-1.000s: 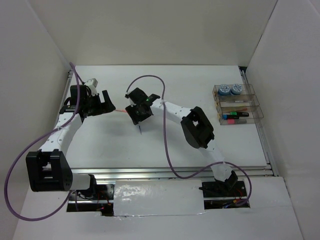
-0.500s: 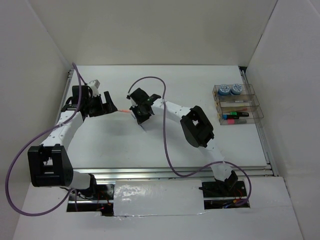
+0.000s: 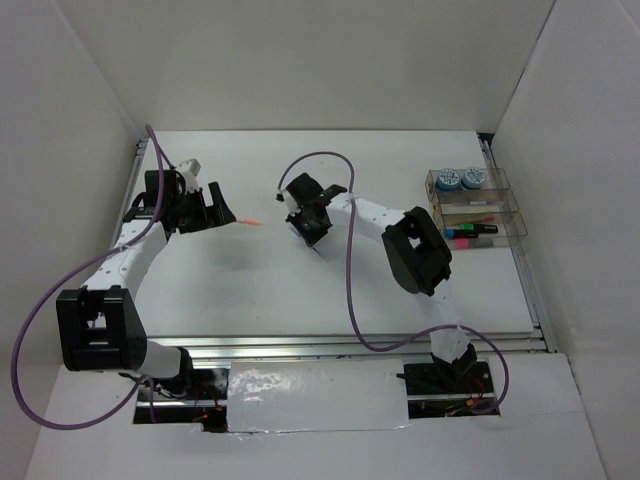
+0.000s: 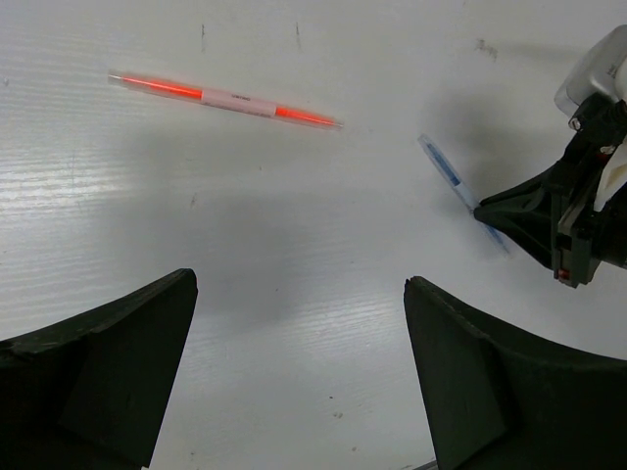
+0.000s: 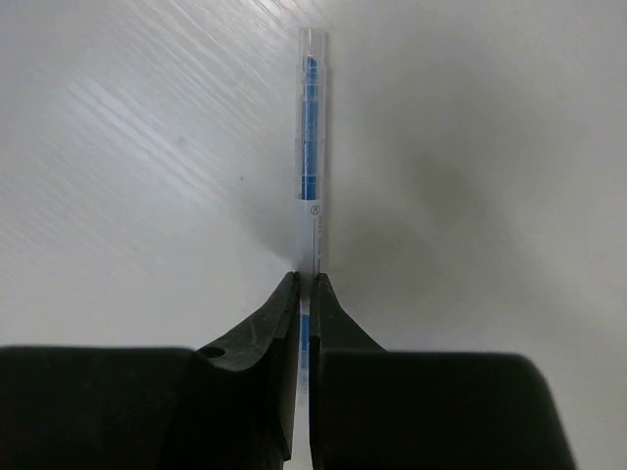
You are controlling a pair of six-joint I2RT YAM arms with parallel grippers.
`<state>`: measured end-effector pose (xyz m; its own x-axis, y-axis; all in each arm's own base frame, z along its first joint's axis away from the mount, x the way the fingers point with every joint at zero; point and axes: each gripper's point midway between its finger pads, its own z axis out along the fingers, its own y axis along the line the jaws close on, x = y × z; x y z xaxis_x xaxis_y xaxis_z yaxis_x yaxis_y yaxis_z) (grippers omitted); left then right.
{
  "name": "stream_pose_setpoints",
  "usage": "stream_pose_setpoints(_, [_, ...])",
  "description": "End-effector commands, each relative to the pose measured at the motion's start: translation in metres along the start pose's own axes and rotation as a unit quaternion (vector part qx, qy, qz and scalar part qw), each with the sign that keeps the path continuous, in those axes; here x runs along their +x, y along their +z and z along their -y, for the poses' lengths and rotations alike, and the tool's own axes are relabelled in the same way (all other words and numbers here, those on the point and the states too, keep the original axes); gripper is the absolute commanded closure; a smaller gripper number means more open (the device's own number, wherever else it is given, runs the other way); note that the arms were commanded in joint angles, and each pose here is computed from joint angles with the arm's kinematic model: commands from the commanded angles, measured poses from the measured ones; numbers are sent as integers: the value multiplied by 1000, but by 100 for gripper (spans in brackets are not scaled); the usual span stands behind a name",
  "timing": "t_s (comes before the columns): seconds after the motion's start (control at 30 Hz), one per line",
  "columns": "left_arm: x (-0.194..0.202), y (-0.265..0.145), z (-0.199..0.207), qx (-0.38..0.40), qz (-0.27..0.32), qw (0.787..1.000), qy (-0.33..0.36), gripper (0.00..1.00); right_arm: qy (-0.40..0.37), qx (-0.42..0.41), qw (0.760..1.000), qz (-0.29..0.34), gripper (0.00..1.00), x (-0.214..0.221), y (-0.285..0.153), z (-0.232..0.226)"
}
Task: Sort the stationery into containers
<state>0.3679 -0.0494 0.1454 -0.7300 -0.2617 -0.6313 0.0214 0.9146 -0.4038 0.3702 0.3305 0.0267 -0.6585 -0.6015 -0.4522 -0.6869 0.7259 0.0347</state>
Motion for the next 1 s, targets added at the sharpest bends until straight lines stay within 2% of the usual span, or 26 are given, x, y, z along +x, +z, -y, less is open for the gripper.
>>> stream_pose_setpoints(0.0, [-13,-3,7,18,19,1000,14,1,-50,38,998,4,100,-1,-23,16])
stream_pose_setpoints(0.13, [-13,-5,8,19,20,999,18,1,-67,42,996,-37,100,20,-7,20])
stream_pose_setpoints(0.27, [-12,-5,6,16,18,999,21,1,-65,22,995,-76,91,37,5,19])
stream_pose_setpoints(0.43, [-11,-3,6,19,17,1000,18,1,-51,-11,995,-82,79,37,8,15])
stream_pose_setpoints(0.8, [-12,-3,7,21,18,999,19,1,-47,-22,993,-105,77,36,14,15])
stream_pose_setpoints(0.97, [-12,-3,8,22,16,999,17,1,-65,-14,988,-140,67,40,14,12])
